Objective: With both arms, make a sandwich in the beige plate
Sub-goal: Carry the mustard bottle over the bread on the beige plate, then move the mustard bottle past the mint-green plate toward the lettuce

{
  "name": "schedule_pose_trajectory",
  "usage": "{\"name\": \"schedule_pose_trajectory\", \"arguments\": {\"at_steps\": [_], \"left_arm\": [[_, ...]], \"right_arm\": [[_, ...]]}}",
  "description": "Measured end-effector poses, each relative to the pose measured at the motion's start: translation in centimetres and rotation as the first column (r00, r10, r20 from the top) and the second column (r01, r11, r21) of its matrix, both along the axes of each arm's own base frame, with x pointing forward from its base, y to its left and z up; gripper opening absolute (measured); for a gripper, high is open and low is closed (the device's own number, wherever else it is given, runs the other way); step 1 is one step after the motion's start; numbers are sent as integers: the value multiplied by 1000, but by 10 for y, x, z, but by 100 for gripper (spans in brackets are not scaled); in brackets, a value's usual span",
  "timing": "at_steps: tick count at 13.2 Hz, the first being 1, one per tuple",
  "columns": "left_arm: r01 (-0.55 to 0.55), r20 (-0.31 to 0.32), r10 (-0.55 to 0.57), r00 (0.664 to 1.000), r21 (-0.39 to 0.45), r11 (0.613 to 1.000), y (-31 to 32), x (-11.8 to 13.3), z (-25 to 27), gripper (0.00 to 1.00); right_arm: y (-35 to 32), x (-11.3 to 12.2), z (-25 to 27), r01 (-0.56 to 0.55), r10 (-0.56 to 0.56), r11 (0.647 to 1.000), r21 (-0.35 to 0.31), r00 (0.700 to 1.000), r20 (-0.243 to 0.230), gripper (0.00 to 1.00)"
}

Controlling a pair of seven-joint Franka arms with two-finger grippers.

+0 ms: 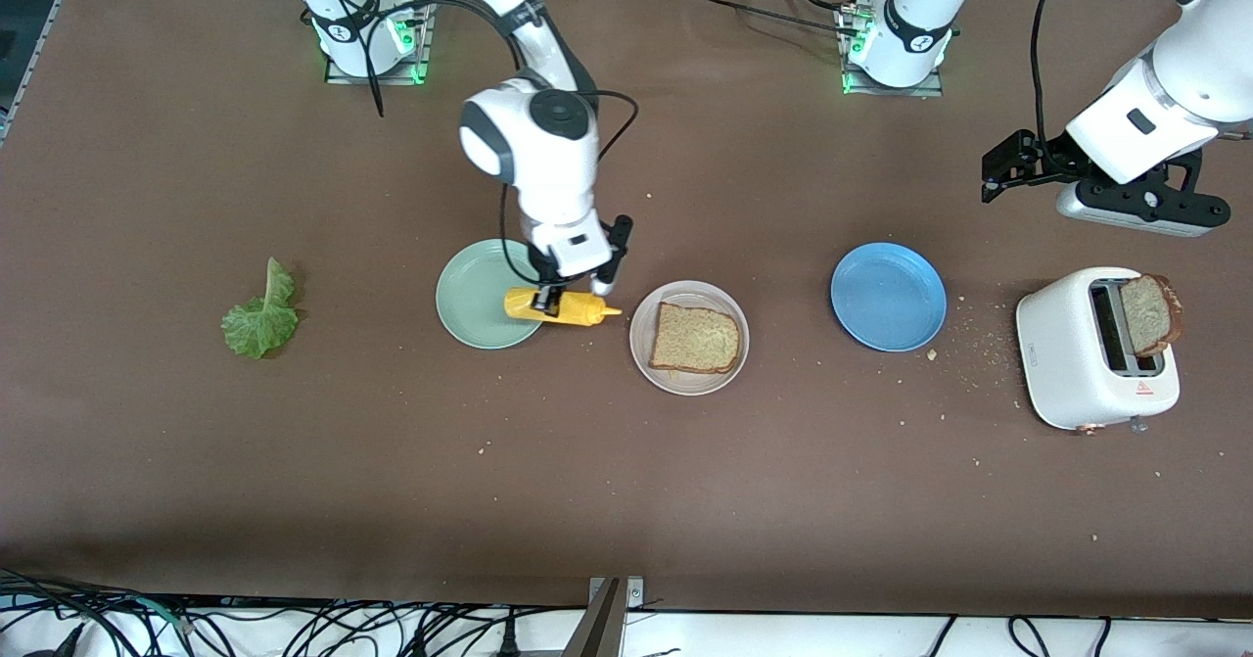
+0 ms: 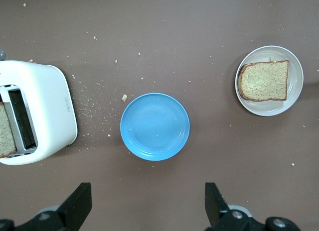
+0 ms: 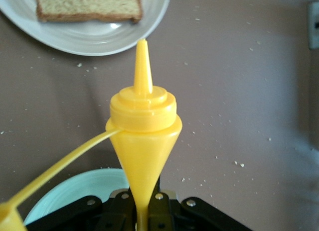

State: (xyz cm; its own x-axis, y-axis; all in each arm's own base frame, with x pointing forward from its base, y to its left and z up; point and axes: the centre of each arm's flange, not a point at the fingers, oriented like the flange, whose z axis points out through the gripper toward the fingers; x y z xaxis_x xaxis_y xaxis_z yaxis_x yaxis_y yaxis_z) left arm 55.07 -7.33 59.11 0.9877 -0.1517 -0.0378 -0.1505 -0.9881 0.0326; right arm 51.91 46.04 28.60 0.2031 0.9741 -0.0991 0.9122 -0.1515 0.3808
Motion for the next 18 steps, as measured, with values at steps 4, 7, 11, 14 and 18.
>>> {"name": "schedule_pose_trajectory", "arguments": {"at_steps": [4,7,11,14,18], "left_arm": [[1,0,-1,1000,0,1000,0,0,0,100],[0,0,0,1000,0,1000,0,0,0,100],[1,-1,-1,1000,0,1000,0,0,0,100],[1,-2,-1,1000,0,1000,0,0,0,100],[0,-2,0,1000,0,1000,0,0,0,100]], "right_arm": [[51,-20,-26,22,-12,978,-208,999,50,8],[81,-45,-65,86,-43,947,-308,989,142,8],[90,-51,-108,139,-66,933,-333,973,222,8],[95,-40,-96,150,-68,937,-316,964,256,8],[82,-9,-44,136,-61,934,-331,972,228,8]]}}
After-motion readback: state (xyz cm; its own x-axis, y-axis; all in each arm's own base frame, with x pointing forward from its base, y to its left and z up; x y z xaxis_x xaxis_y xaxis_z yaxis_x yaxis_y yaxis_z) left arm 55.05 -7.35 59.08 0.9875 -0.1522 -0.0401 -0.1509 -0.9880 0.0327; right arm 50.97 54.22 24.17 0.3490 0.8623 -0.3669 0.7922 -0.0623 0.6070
